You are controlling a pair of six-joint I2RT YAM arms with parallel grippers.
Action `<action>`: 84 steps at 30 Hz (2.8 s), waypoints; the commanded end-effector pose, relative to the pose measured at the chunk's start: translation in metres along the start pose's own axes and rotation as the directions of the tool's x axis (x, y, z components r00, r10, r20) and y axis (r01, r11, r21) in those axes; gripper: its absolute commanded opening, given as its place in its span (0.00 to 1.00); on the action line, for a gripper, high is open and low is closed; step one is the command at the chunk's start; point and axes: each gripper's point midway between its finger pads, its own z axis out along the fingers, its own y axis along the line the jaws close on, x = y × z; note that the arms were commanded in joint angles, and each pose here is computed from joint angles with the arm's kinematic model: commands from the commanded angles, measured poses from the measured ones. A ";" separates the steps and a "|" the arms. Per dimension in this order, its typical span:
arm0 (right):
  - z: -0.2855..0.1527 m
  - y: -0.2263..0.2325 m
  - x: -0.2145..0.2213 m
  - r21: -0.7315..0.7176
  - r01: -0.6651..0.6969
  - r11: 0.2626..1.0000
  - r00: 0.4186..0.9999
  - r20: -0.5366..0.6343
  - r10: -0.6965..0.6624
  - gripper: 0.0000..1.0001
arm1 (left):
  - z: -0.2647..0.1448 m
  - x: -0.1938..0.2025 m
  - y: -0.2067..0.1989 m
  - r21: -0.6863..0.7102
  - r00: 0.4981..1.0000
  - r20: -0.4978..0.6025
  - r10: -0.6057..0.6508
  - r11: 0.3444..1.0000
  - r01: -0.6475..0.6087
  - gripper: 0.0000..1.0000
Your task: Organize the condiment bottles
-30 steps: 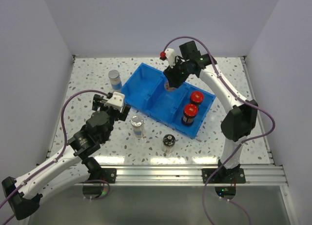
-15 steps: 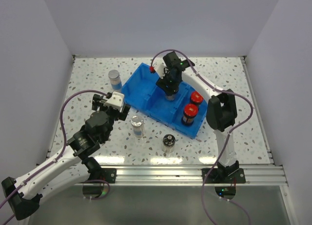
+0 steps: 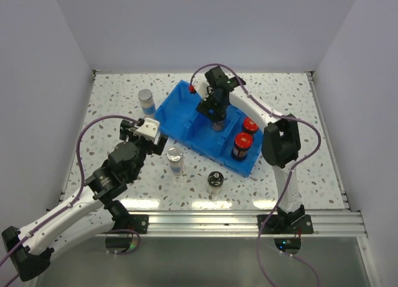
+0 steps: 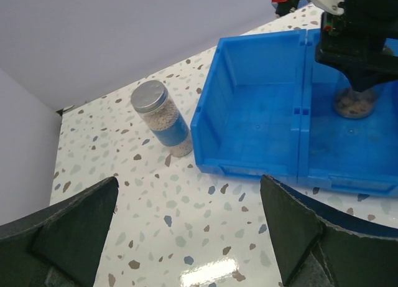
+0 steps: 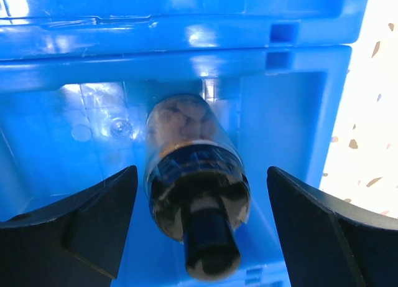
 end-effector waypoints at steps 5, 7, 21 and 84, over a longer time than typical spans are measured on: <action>-0.124 0.001 -0.041 0.031 0.018 0.999 0.960 0.280 -0.026 0.88 | -0.011 -0.042 -0.031 0.226 0.984 0.133 -0.122 0.970 0.090 1.00; -0.148 0.016 -0.032 0.008 0.035 0.999 0.944 0.329 -0.036 0.89 | -0.016 -0.048 -0.049 0.326 0.981 0.122 -0.151 0.940 0.104 1.00; -0.160 0.042 0.096 -0.049 -0.261 0.964 0.877 0.405 0.258 0.96 | -0.054 -0.039 -0.186 0.675 0.839 -0.415 -0.352 0.499 0.543 1.00; -0.168 0.024 0.138 -0.073 -0.388 0.919 0.807 0.454 0.377 0.98 | 0.085 -0.063 -0.201 0.417 0.931 -0.347 -0.112 0.871 0.260 0.00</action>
